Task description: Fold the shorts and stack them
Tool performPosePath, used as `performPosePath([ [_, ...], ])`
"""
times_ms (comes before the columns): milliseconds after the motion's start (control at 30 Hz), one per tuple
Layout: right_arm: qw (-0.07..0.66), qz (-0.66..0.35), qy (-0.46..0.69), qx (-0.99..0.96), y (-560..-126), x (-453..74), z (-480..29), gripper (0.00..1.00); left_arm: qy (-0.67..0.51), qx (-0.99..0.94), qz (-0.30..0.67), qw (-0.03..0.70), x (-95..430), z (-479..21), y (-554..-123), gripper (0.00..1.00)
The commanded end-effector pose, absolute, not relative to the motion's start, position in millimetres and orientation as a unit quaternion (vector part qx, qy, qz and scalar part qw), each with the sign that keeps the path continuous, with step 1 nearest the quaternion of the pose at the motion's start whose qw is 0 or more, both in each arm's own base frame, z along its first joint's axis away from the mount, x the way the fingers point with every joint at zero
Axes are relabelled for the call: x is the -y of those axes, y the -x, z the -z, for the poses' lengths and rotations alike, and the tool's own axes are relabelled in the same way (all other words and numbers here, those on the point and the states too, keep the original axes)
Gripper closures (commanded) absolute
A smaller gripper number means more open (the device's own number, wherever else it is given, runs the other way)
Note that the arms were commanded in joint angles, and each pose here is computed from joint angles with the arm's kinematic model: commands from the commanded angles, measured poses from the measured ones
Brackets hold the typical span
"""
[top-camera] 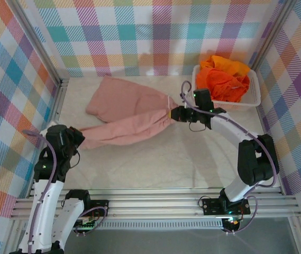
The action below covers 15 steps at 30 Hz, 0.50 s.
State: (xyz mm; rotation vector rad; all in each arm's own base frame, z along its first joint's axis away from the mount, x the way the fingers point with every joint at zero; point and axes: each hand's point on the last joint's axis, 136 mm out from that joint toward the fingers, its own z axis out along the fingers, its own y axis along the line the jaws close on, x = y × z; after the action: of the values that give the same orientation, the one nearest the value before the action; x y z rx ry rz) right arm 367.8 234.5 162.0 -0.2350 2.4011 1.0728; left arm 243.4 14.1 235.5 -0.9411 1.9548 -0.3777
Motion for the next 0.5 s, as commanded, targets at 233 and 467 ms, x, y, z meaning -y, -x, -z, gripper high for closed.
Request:
performPosePath([
  [233,0.24,-0.373,0.046,-0.895,-309,-221,-155,1.0,0.372,-0.768,0.127,0.506,-28,-299,-229,1.0],
  [467,0.23,-0.359,0.014,-0.905,-281,-207,-156,1.0,0.341,-0.759,0.13,0.539,-26,-354,-229,1.0],
])
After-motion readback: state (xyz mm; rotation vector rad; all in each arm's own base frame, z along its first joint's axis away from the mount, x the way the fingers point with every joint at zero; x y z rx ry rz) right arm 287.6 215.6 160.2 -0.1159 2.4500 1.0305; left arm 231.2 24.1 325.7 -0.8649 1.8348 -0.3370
